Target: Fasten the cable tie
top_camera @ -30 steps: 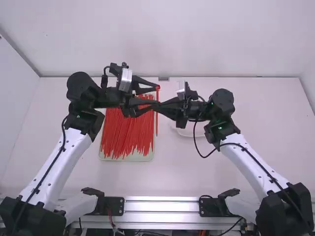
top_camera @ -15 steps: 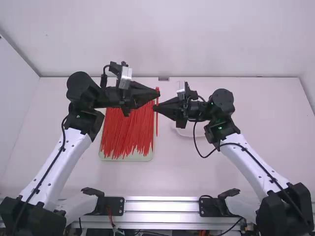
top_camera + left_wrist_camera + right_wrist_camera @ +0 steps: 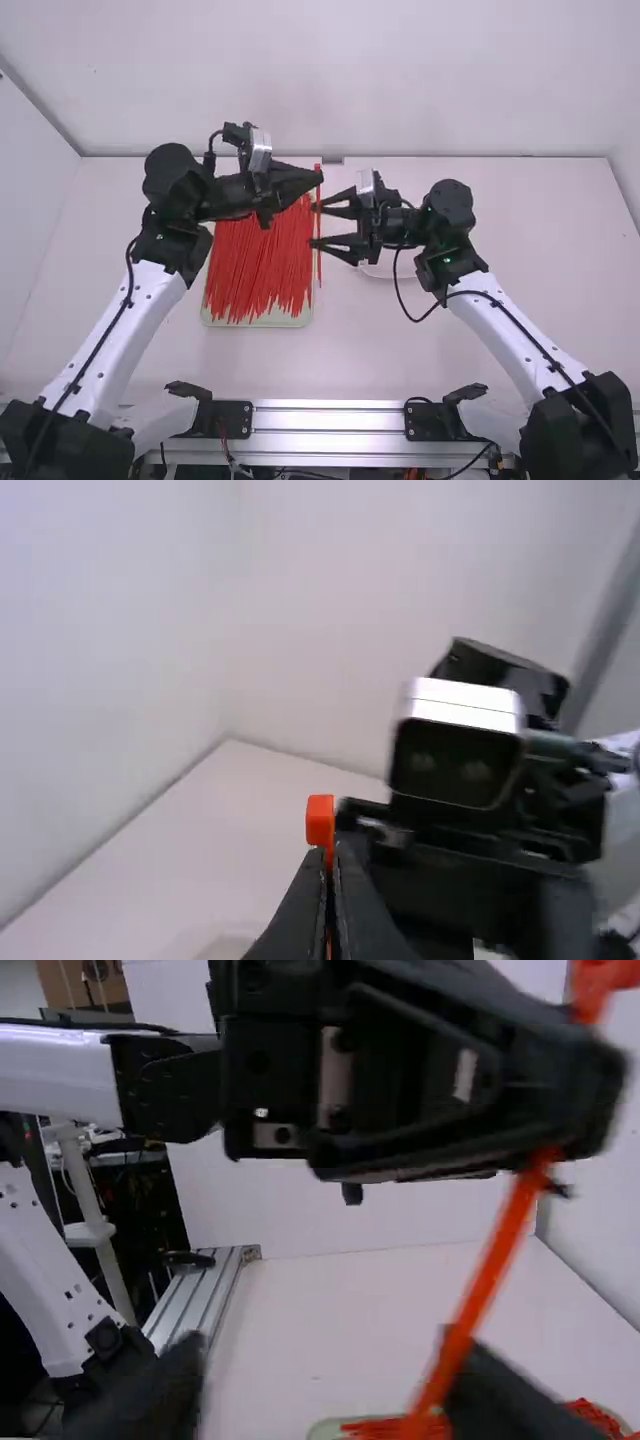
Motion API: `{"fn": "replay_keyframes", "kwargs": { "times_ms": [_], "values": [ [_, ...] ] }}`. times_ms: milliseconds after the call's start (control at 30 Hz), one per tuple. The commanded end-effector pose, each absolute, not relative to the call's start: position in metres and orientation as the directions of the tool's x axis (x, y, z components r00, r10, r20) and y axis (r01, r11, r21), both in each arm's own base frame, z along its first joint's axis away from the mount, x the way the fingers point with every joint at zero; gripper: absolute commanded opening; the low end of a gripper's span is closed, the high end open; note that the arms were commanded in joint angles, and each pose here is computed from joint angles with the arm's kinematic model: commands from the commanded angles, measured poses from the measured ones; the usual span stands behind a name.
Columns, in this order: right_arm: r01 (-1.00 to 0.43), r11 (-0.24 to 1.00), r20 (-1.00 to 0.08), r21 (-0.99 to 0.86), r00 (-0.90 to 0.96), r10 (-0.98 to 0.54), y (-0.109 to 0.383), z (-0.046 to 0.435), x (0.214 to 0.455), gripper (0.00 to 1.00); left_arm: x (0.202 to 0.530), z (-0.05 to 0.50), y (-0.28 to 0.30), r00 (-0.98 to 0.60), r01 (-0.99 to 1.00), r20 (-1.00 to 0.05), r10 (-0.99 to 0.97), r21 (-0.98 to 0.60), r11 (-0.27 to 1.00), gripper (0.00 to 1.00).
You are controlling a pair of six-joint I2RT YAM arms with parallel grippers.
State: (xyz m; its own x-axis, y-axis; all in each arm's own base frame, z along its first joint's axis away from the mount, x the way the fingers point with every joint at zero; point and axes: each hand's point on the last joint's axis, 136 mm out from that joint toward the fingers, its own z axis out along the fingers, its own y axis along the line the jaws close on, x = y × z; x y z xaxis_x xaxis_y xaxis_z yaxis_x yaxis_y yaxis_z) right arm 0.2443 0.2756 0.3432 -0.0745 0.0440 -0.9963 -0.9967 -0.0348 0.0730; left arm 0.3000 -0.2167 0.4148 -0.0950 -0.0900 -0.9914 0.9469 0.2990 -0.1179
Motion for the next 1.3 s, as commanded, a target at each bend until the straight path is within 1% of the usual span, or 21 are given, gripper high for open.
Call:
{"fn": "replay_keyframes", "kwargs": {
  "times_ms": [0,67,133,167,200,333,367,500,567,600,700,733,800,867,933,1000,1067,1100,1133,1167,1267],
  "values": [
    [-0.996,-0.040,-0.996,0.085,-0.086,0.031,0.275,0.338,0.245,0.98,0.325,0.421,-0.210,-0.047,0.909,-0.993,-0.104,-0.086,0.409,0.02],
    [-0.994,-0.033,-0.995,0.100,-0.100,0.019,0.273,0.334,0.247,0.98,0.336,0.417,-0.206,-0.059,0.894,-0.992,-0.110,-0.101,0.436,0.02],
    [-0.997,-0.058,-0.999,0.042,-0.043,0.005,0.267,0.328,0.245,0.98,0.350,0.410,-0.199,-0.099,0.876,-0.987,-0.129,-0.148,0.459,0.02],
    [-0.996,-0.090,-1.000,-0.022,0.022,-0.001,0.264,0.323,0.240,0.98,0.363,0.403,-0.194,-0.133,0.863,-0.981,-0.143,-0.185,0.471,0.02],
    [-0.995,-0.094,-0.999,-0.032,0.032,-0.001,0.264,0.323,0.240,0.98,0.364,0.402,-0.193,-0.136,0.861,-0.980,-0.145,-0.189,0.472,0.02],
    [-0.970,-0.173,-0.985,-0.173,0.173,0.012,0.253,0.312,0.229,0.98,0.399,0.376,-0.180,-0.236,0.816,-0.956,-0.173,-0.292,0.499,0.02],
    [-0.968,-0.172,-0.983,-0.181,0.182,0.010,0.250,0.309,0.229,0.98,0.405,0.369,-0.178,-0.256,0.812,-0.951,-0.172,-0.308,0.495,0.02],
    [-0.978,-0.098,-0.981,-0.185,0.190,-0.037,0.242,0.294,0.244,0.98,0.422,0.345,-0.173,-0.374,0.798,-0.910,-0.180,-0.414,0.438,0.02],
    [-0.983,-0.030,-0.979,-0.183,0.185,-0.088,0.238,0.282,0.256,0.98,0.429,0.333,-0.169,-0.469,0.774,-0.863,-0.189,-0.504,0.383,0.02],
    [-0.983,-0.015,-0.978,-0.184,0.185,-0.101,0.237,0.279,0.259,0.98,0.430,0.331,-0.169,-0.489,0.767,-0.851,-0.191,-0.524,0.371,0.02],
    [-0.985,0.036,-0.975,-0.168,0.160,-0.155,0.232,0.266,0.267,0.98,0.431,0.320,-0.166,-0.607,0.701,-0.766,-0.211,-0.641,0.312,0.02],
    [-0.984,0.036,-0.974,-0.172,0.165,-0.156,0.232,0.266,0.267,0.98,0.432,0.319,-0.166,-0.616,0.693,-0.758,-0.214,-0.650,0.310,0.02],
    [-0.983,0.028,-0.973,-0.180,0.174,-0.155,0.232,0.265,0.266,0.98,0.430,0.314,-0.168,-0.677,0.642,-0.701,-0.224,-0.711,0.285,0.02],
    [-0.984,0.024,-0.974,-0.174,0.168,-0.152,0.232,0.265,0.265,0.98,0.424,0.316,-0.172,-0.699,0.637,-0.684,-0.209,-0.728,0.254,0.02],
    [-0.984,0.021,-0.974,-0.176,0.171,-0.151,0.233,0.266,0.264,0.98,0.415,0.319,-0.175,-0.746,0.606,-0.637,-0.191,-0.770,0.199,0.02],
    [-0.980,0.007,-0.969,-0.201,0.198,-0.146,0.236,0.267,0.262,0.98,0.412,0.320,-0.176,-0.767,0.589,-0.615,-0.184,-0.788,0.177,0.02],
    [-0.961,-0.021,-0.952,-0.276,0.277,-0.134,0.243,0.270,0.258,0.98,0.409,0.320,-0.176,-0.799,0.552,-0.574,-0.180,-0.819,0.158,0.02],
    [-0.944,-0.039,-0.935,-0.328,0.330,-0.129,0.246,0.270,0.255,0.98,0.409,0.320,-0.176,-0.830,0.505,-0.525,-0.190,-0.851,0.148,0.02],
    [-0.913,-0.061,-0.905,-0.404,0.408,-0.120,0.249,0.270,0.252,0.98,0.409,0.319,-0.176,-0.871,0.430,-0.449,-0.201,-0.893,0.133,0.02],
    [-0.908,-0.064,-0.901,-0.413,0.418,-0.119,0.249,0.270,0.252,0.98,0.409,0.319,-0.176,-0.875,0.420,-0.439,-0.202,-0.898,0.131,0.02],
    [-0.800,-0.120,-0.797,-0.588,0.598,-0.083,0.258,0.269,0.242,0.98,0.406,0.317,-0.177,-0.948,0.229,-0.242,-0.205,-0.970,0.083,0.02]
  ]
}}
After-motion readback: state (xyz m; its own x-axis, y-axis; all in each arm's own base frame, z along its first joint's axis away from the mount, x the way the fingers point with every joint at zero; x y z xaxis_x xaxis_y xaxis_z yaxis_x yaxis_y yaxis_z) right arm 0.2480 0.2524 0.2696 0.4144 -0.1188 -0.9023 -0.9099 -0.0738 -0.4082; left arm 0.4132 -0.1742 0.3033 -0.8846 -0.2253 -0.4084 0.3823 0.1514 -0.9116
